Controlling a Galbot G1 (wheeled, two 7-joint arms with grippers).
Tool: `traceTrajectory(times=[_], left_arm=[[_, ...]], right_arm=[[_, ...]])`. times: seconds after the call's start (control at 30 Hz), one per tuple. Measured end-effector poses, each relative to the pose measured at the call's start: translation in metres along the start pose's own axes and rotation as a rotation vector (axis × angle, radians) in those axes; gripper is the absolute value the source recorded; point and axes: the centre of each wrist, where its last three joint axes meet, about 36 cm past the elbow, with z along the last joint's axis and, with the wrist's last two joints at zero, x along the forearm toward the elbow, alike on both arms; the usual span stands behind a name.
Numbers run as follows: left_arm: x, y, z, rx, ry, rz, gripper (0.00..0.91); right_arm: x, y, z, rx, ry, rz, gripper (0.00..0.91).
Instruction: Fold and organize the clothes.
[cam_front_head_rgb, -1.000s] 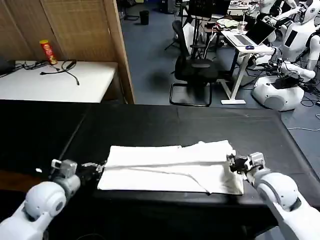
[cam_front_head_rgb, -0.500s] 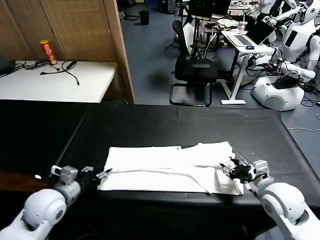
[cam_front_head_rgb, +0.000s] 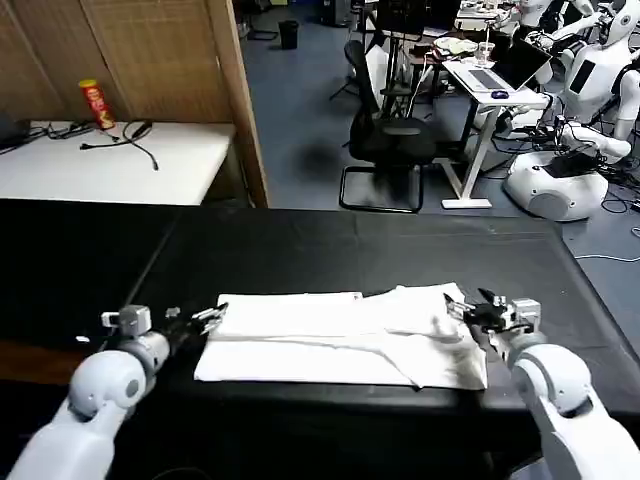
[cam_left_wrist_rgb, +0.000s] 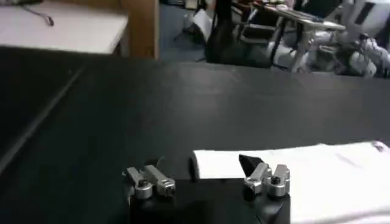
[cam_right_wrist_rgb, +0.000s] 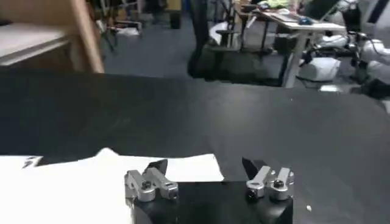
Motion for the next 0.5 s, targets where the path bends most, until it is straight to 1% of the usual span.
traceTrajectory(times=[0.17, 0.23, 0.27, 0.3, 0.33, 0.37, 0.4, 0.43, 0.47, 0.5], left_arm=[[-0.014, 0.001, 0.003, 0.052, 0.008, 0.016, 0.878], [-0.018, 0.001, 0.004, 0.061, 0.009, 0.019, 0.878], [-0.02, 0.001, 0.004, 0.065, 0.009, 0.018, 0.819], [-0.022, 0.002, 0.005, 0.069, 0.008, 0.018, 0.497], [-0.024, 0.002, 0.005, 0.071, 0.006, 0.016, 0.156], [-0.026, 0.003, 0.005, 0.073, 0.005, 0.013, 0.02], [-0.028, 0.003, 0.006, 0.077, 0.003, 0.01, 0.0], [-0.03, 0.004, 0.006, 0.08, 0.003, 0.008, 0.0], [-0.031, 0.006, 0.007, 0.082, 0.003, 0.004, 0.0], [-0.032, 0.008, 0.007, 0.085, 0.006, 0.001, 0.0]], right_arm=[[-0.019, 0.0, 0.008, -0.035, 0.014, 0.009, 0.878], [-0.025, 0.001, 0.011, -0.04, 0.021, 0.01, 0.761], [-0.027, 0.002, 0.012, -0.042, 0.023, 0.011, 0.722], [-0.029, 0.003, 0.013, -0.043, 0.024, 0.012, 0.653], [-0.031, 0.003, 0.014, -0.045, 0.025, 0.012, 0.507], [-0.033, 0.004, 0.015, -0.047, 0.026, 0.012, 0.419], [-0.035, 0.004, 0.016, -0.048, 0.027, 0.012, 0.205], [-0.036, 0.005, 0.017, -0.05, 0.026, 0.011, 0.166], [-0.038, 0.006, 0.017, -0.051, 0.025, 0.01, 0.107], [-0.039, 0.007, 0.017, -0.052, 0.023, 0.01, 0.098]])
